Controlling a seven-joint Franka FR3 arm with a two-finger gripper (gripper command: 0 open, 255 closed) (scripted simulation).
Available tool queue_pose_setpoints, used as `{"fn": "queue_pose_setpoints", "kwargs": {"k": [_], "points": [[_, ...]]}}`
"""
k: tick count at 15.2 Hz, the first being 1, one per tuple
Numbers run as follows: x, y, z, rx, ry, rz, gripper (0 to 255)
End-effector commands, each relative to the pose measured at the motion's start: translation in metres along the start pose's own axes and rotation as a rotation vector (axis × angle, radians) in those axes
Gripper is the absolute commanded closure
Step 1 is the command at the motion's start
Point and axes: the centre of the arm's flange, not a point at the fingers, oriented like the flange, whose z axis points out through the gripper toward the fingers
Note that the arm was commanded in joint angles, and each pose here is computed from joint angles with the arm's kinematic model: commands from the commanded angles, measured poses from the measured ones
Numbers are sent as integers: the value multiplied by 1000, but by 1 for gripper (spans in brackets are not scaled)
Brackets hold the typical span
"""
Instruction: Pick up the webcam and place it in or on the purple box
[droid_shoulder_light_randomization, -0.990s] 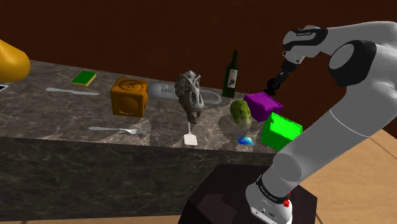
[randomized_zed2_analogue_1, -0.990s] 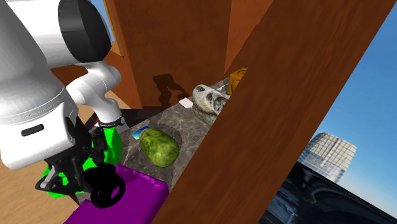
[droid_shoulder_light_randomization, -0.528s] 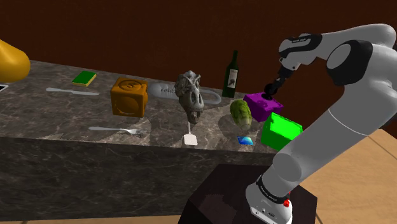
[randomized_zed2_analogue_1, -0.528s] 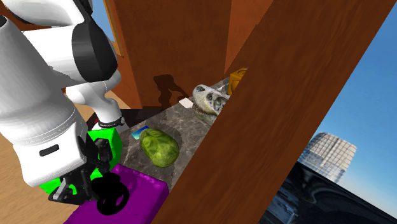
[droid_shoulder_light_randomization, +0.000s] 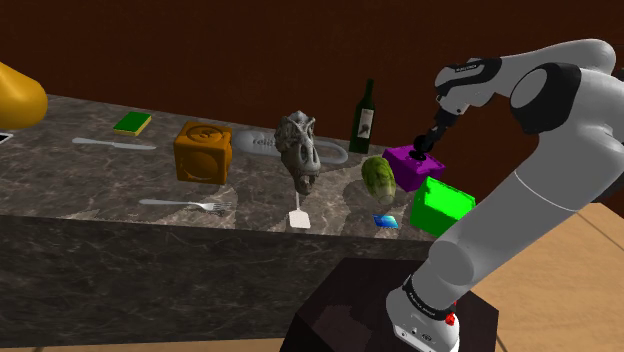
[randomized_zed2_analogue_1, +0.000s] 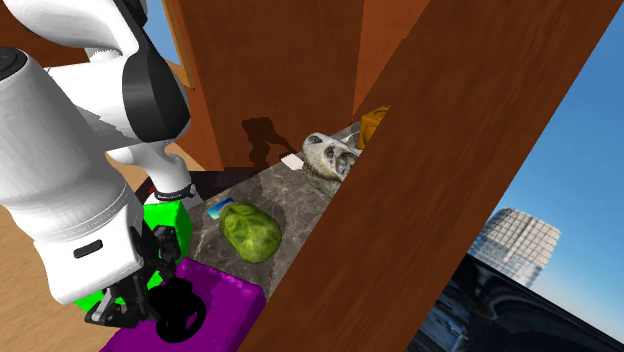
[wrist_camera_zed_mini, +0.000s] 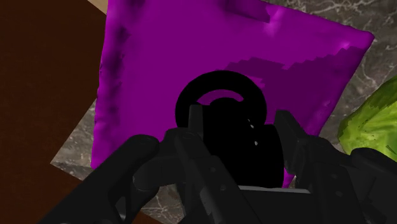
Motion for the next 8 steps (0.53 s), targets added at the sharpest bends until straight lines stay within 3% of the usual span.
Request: {"fn": "queue_pose_setpoints", "kwargs": {"k": [1, 2, 3, 8], "points": [[0, 0, 0, 0, 0, 0, 255], [0, 0, 0, 0, 0, 0, 255], [0, 0, 0, 0, 0, 0, 0], [0, 0, 0, 0, 0, 0, 0]]}}
